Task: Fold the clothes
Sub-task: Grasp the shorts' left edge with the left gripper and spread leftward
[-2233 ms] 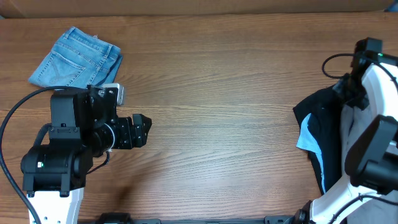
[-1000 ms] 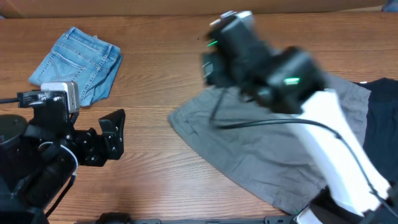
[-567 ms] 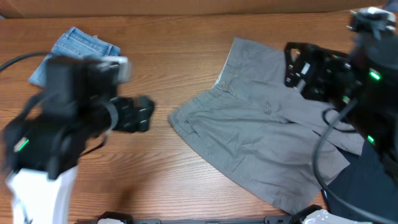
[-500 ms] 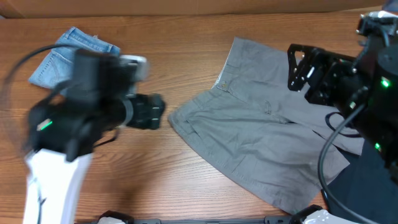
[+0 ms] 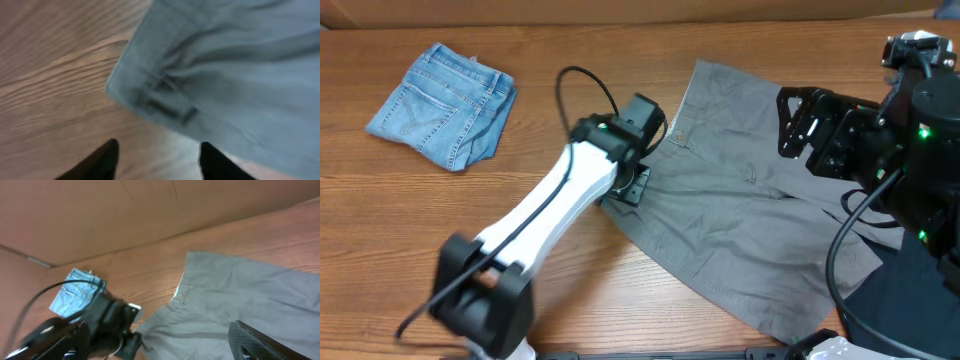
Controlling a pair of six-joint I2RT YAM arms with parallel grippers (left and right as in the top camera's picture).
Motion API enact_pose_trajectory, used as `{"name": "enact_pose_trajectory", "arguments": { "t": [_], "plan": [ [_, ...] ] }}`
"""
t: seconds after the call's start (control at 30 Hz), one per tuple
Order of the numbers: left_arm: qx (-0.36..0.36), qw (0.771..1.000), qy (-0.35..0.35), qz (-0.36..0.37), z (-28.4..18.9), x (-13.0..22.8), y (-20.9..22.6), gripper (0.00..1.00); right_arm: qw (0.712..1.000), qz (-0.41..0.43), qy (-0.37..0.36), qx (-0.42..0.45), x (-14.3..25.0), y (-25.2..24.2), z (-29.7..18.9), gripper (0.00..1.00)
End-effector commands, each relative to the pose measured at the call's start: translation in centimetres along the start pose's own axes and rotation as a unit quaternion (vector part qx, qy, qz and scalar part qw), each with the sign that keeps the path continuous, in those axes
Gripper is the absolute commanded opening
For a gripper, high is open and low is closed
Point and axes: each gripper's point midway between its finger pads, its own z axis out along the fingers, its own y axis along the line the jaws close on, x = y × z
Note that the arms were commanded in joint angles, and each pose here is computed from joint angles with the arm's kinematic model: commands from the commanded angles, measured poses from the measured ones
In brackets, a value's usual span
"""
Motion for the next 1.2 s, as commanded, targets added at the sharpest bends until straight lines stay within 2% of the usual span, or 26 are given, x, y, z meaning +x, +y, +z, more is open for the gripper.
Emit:
{"name": "enact_pose_trajectory", "arguments": {
  "t": [0.0,0.23,0.4,0.57,0.73,0.83,0.97,1.07,1.17],
  "plan": [
    [-0.02,1.0,0.013,-0.02,2.4,-0.4,0.5,0.54,1.0,0.005,-0.005,0.0,-0.2,-0.2,-0.4,0.92],
    [-0.038,0.999,0.026,-0.021,6.3,-1.2,0.9,0.65,1.0,0.001,0.003,0.012,0.2,-0.7,-0.4,0.92],
    [-0.045,0.996,0.051,-0.055,9.2,-0.9,3.2,0.66,1.0,-0.001,0.007,0.021,0.5,-1.1,-0.4,0.92],
    [-0.021,0.99,0.105,-0.087,12.1,0.8,4.5,0.43,1.0,-0.002,0.013,0.025,0.8,-1.3,-0.4,0.92],
    [-0.073,0.971,0.155,-0.168,12.7,3.5,8.3,0.06,0.999,-0.003,0.013,0.033,0.8,-1.6,-0.5,0.92],
    [-0.117,0.955,0.177,-0.207,12.1,5.0,11.0,0.04,0.999,-0.003,0.012,0.036,0.8,-1.7,-0.5,0.92],
    [-0.197,0.916,0.207,-0.281,9.7,7.9,16.1,0.04,0.999,-0.004,0.011,0.04,0.8,-1.8,-0.5,0.92],
    [-0.223,0.892,0.219,-0.326,7.4,9.8,19.2,0.04,0.999,-0.004,0.009,0.042,0.7,-1.9,-0.5,0.94],
    [-0.219,0.873,0.215,-0.379,4.7,11.4,22.1,0.04,0.999,-0.005,0.016,0.044,1.0,-2.0,-0.5,0.94]
  ]
}}
